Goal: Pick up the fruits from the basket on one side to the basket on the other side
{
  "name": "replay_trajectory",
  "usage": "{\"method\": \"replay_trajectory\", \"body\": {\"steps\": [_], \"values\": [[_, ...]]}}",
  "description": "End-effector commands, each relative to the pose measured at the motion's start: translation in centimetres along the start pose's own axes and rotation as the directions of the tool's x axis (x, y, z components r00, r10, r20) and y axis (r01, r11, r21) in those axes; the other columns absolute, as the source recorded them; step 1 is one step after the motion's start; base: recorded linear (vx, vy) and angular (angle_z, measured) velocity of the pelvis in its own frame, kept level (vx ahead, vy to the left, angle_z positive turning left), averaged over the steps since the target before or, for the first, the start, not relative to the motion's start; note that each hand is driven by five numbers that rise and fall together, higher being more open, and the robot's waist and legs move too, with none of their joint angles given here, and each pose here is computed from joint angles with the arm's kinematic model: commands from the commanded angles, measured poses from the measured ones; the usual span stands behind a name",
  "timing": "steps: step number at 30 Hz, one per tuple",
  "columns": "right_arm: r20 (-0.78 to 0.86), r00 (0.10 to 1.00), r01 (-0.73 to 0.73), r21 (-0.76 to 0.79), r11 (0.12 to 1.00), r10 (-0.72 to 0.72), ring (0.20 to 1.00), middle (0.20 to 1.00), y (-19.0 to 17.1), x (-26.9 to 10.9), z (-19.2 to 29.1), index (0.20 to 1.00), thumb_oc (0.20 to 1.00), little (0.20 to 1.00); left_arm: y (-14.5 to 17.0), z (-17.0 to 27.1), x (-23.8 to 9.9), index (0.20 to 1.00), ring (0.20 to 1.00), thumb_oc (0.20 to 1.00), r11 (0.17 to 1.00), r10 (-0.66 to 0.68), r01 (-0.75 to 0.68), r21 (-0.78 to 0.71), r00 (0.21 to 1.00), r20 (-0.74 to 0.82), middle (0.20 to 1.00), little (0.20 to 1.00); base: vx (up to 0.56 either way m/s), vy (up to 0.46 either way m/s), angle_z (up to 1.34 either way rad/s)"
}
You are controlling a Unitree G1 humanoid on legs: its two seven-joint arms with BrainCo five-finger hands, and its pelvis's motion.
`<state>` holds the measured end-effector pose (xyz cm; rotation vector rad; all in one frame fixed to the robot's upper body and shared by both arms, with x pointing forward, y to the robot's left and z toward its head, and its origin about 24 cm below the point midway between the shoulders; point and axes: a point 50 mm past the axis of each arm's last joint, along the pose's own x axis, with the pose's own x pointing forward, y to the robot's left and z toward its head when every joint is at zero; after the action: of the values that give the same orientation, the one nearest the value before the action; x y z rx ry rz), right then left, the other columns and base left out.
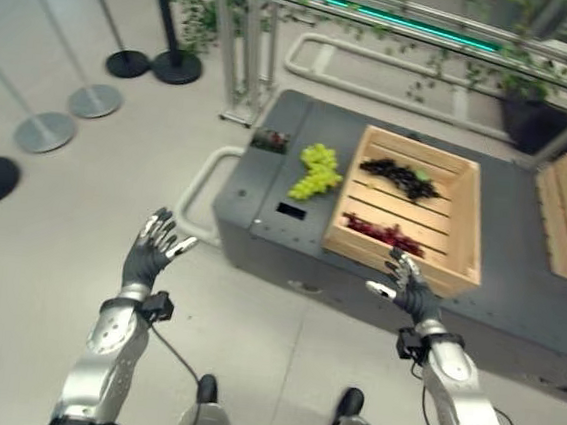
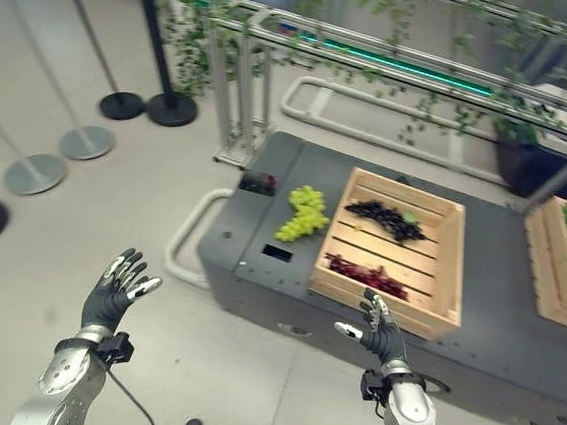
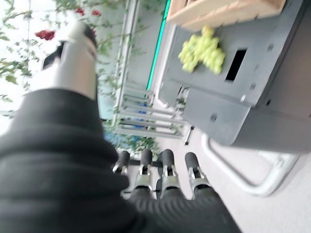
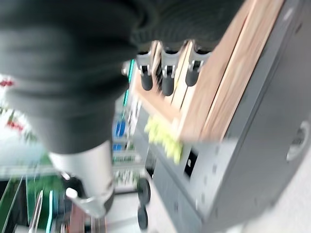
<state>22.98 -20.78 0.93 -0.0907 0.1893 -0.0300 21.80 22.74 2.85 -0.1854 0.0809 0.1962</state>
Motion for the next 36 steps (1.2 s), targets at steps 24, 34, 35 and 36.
{"method": "replay_trajectory", "body": {"steps": [24, 34, 35, 36], "values": [[0.021, 1.0, -0.011, -0.121, 0.993, 0.013, 1.0, 1.0, -1.0, 0.8, 0.6, 1.0, 1.0, 1.0, -2.0, -2.3, 0.5, 1.0, 1.0, 1.0, 0.992, -0.005, -0.002, -0.124, 0.999, -0.054, 1.0, 1.0, 0.21, -0.117, -0.24], [-0.38, 0.924, 0.016, -0.072, 0.997, -0.042, 1.0, 1.0, 0.2, 0.2, -8.3, 1.0, 1.0, 1.0, -0.3, -9.4, 0.5, 1.0, 1.0, 1.0, 0.998, 0.067, -0.056, 0.04, 0.921, -0.384, 1.0, 1.0, 0.12, 0.135, 0.07], [-0.463, 0.884, 0.031, -0.077, 0.997, -0.063, 1.0, 1.0, 0.0, -0.5, -10.1, 1.0, 1.0, 1.0, 0.2, -10.4, 0.3, 1.0, 1.0, 1.0, 0.995, 0.094, -0.069, 0.073, 0.898, -0.429, 1.0, 1.0, 0.18, -0.117, -0.05], [-0.488, 0.869, 0.047, -0.086, 0.995, -0.083, 1.0, 1.0, -0.3, -0.6, -10.7, 1.0, 1.0, 1.0, 0.6, -10.8, 0.4, 1.0, 1.0, 1.0, 0.993, 0.115, -0.091, 0.075, 0.884, -0.452, 1.0, 1.0, 0.18, -0.197, 0.04]]}}
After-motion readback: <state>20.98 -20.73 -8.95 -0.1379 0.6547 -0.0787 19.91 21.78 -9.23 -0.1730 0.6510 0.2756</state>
